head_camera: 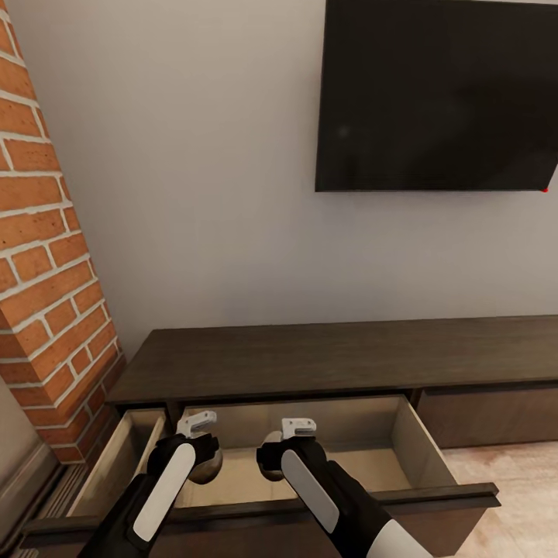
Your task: Place each of the two pumpkins and all three candles from the living room inside a cabinet in the living room (use any cabinet), then make sure every cabinet is closed, and position the cauldron so it is next to a table in the living room.
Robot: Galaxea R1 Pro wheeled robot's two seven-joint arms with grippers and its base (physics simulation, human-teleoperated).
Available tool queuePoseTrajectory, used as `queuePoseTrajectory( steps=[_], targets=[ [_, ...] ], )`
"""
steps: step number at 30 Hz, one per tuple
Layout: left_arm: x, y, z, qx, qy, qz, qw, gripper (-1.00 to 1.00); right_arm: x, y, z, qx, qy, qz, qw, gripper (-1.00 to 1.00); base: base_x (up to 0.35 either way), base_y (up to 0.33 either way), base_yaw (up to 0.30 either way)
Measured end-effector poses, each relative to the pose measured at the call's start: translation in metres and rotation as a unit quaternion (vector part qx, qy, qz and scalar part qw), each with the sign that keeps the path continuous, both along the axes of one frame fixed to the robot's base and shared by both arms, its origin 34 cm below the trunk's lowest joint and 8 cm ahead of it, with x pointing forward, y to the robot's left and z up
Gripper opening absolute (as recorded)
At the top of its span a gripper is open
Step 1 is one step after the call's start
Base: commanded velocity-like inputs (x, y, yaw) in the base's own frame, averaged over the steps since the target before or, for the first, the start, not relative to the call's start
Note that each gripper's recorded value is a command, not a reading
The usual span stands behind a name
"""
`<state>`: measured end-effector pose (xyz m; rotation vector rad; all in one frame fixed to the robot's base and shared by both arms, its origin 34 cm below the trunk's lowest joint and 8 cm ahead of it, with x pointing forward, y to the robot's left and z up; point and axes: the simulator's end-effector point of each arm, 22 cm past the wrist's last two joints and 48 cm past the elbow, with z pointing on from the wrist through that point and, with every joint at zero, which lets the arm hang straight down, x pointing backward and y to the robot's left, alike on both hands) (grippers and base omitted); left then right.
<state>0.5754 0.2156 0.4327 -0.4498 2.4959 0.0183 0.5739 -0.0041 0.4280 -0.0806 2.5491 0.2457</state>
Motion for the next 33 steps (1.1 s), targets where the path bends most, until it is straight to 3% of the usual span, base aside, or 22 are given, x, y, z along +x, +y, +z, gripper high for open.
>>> queuePoseTrajectory(
  steps=[13,33],
  targets=[
    [-0.002,0.001,-0.005,0.001,0.006,0.000,1.0000,-1.00,-0.001,-0.003,-0.002,-0.005,0.003,-0.002,1.0000,-1.00,0.054,0.002,0.000],
    [-0.014,-0.015,-0.049,0.005,0.050,-0.023,0.9985,-1.00,-0.009,-0.010,-0.047,-0.014,0.046,-0.009,0.9988,-1.00,0.000,0.000,0.000]
  ],
)
